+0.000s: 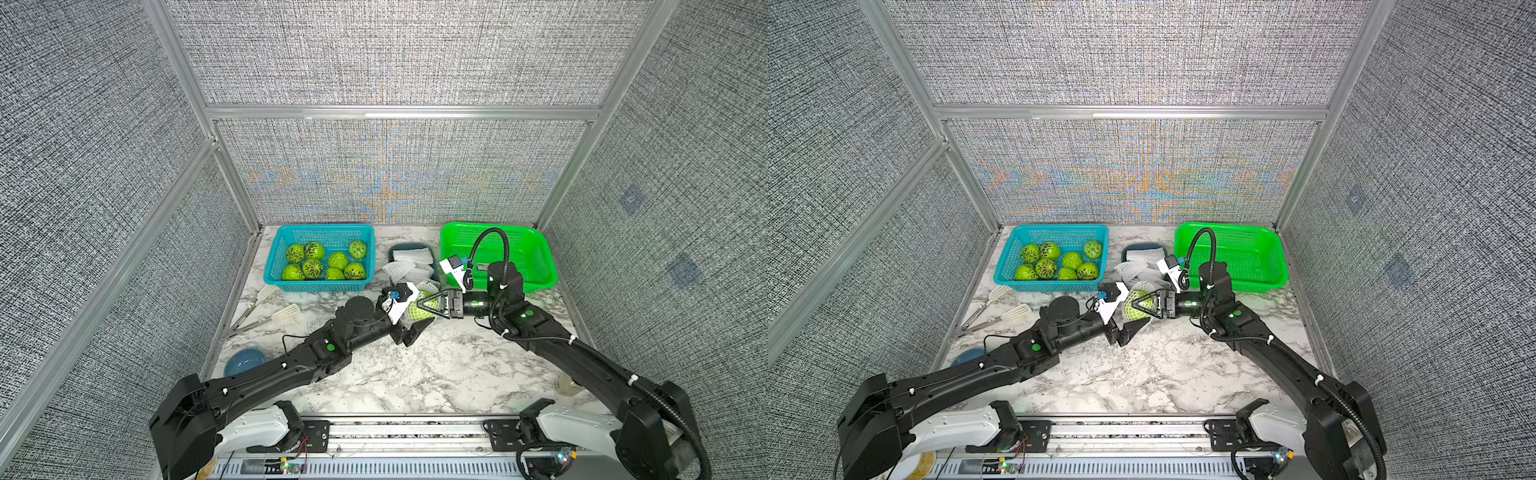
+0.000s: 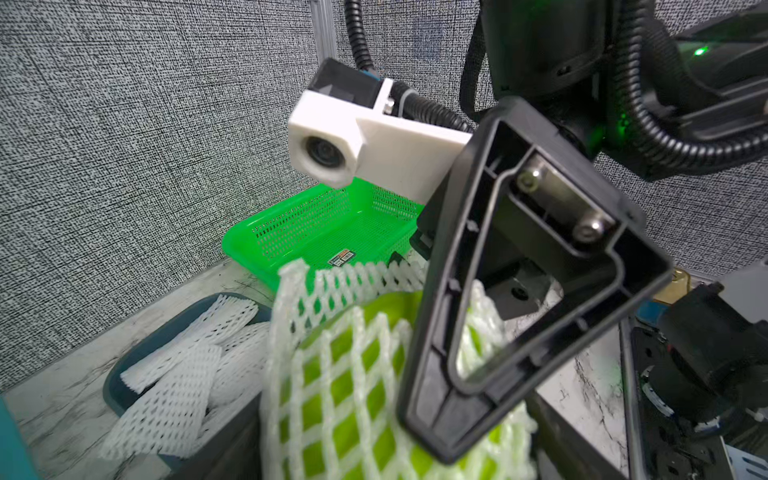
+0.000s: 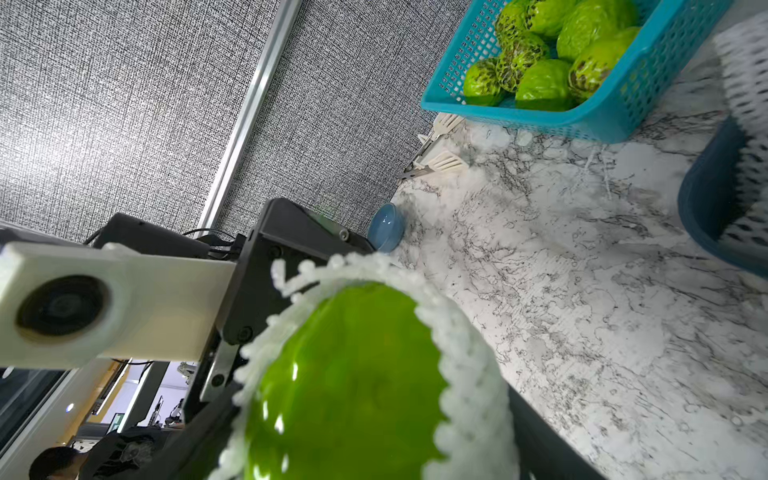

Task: Sleeve custard apples in foam nets
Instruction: Pick up the custard apple from the center of the board.

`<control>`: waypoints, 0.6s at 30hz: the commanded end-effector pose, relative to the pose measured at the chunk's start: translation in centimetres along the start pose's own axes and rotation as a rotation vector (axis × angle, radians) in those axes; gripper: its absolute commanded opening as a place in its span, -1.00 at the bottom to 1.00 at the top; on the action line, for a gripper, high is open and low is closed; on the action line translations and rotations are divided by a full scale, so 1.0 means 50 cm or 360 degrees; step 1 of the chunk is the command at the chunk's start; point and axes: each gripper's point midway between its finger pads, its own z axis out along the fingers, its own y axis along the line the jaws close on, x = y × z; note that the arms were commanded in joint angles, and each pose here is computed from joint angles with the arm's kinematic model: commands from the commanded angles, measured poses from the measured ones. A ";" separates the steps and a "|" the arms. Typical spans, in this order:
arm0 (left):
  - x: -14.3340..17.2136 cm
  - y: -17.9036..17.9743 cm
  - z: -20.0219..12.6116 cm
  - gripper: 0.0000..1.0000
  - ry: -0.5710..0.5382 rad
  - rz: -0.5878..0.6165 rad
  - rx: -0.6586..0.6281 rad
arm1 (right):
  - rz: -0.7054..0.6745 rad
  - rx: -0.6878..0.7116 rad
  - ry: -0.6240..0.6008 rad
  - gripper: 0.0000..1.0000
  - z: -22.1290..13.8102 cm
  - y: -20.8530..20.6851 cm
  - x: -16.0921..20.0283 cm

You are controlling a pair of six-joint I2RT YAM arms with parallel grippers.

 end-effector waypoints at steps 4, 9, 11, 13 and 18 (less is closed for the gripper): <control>-0.013 -0.010 0.016 0.30 -0.0010 -0.0016 0.0085 | -0.0057 -0.0065 -0.0011 0.60 -0.001 0.023 -0.007; -0.011 -0.007 0.020 0.06 -0.0002 -0.0030 0.0087 | -0.0066 -0.0046 -0.0035 0.72 -0.006 0.020 -0.012; -0.008 -0.004 0.023 -0.09 0.0008 -0.0037 0.0078 | -0.0086 -0.0026 -0.0076 0.83 -0.013 0.019 -0.022; -0.007 -0.001 0.025 -0.15 0.0015 -0.0044 0.0072 | -0.0114 -0.0014 -0.0125 0.98 -0.025 0.022 -0.037; -0.006 0.016 0.034 -0.21 0.0031 -0.0075 0.0013 | -0.0135 0.0045 -0.0239 0.98 -0.067 0.015 -0.069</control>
